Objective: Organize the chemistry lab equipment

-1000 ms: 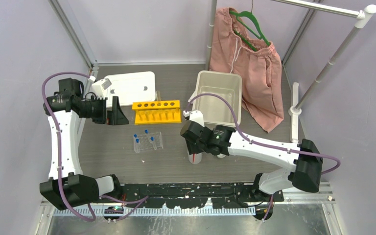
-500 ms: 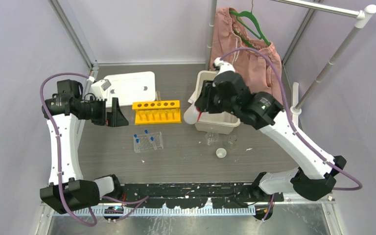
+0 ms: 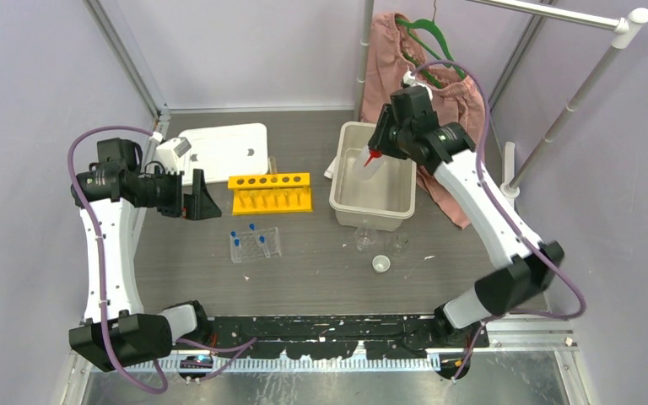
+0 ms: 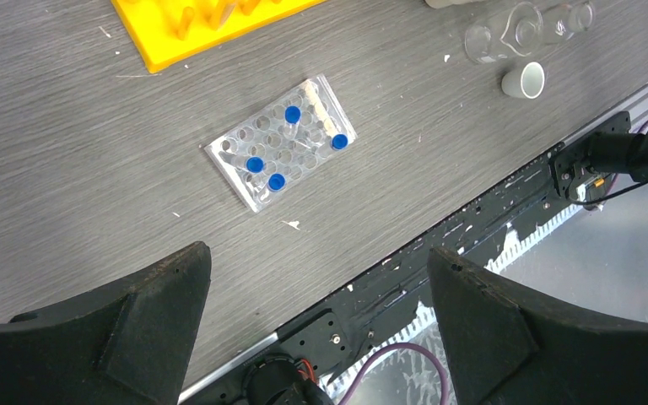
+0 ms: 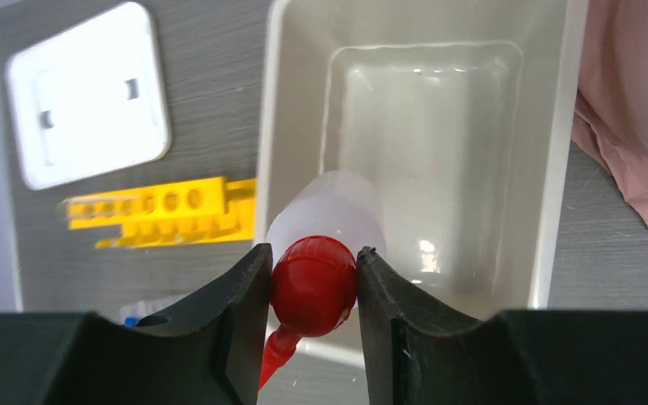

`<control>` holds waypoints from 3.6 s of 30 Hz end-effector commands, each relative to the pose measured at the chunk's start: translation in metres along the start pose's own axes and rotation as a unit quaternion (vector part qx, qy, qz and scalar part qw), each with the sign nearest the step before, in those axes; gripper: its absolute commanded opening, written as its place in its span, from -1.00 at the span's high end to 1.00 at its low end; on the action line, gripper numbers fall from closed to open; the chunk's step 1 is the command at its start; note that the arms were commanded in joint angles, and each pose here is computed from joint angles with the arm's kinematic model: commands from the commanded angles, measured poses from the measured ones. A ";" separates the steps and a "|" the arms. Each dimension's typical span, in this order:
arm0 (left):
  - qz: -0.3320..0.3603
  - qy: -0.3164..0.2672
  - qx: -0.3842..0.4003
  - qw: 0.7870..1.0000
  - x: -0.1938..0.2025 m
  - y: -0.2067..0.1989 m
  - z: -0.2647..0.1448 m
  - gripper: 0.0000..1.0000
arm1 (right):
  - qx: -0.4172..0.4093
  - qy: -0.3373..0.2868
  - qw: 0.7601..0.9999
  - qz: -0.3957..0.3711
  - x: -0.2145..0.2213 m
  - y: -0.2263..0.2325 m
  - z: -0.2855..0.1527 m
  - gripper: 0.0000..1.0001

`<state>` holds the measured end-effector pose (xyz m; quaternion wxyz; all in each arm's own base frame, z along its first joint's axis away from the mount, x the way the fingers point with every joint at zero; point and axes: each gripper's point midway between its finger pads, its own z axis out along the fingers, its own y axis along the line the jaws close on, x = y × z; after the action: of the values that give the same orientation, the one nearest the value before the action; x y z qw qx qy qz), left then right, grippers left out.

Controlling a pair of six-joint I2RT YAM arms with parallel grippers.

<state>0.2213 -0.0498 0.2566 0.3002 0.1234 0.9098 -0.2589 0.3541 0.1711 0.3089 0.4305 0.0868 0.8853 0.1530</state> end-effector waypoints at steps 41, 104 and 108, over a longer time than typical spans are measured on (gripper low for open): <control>0.024 -0.016 -0.002 1.000 -0.004 -0.001 -0.002 -0.99 | 0.044 0.115 0.992 -0.001 0.017 -0.011 0.187 -0.38; 0.030 -0.016 0.002 0.999 0.001 -0.004 -0.002 -0.99 | 0.167 0.115 0.977 -0.071 0.220 -0.143 0.026 0.65; 0.032 -0.017 0.002 0.999 0.000 -0.005 -0.003 -0.99 | 0.154 0.114 0.980 -0.057 0.215 -0.138 0.012 0.94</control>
<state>0.2169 -0.0501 0.2497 0.2969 0.1305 0.9101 -0.2578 0.2320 0.1037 0.0800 0.3033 0.0633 0.9505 -0.0241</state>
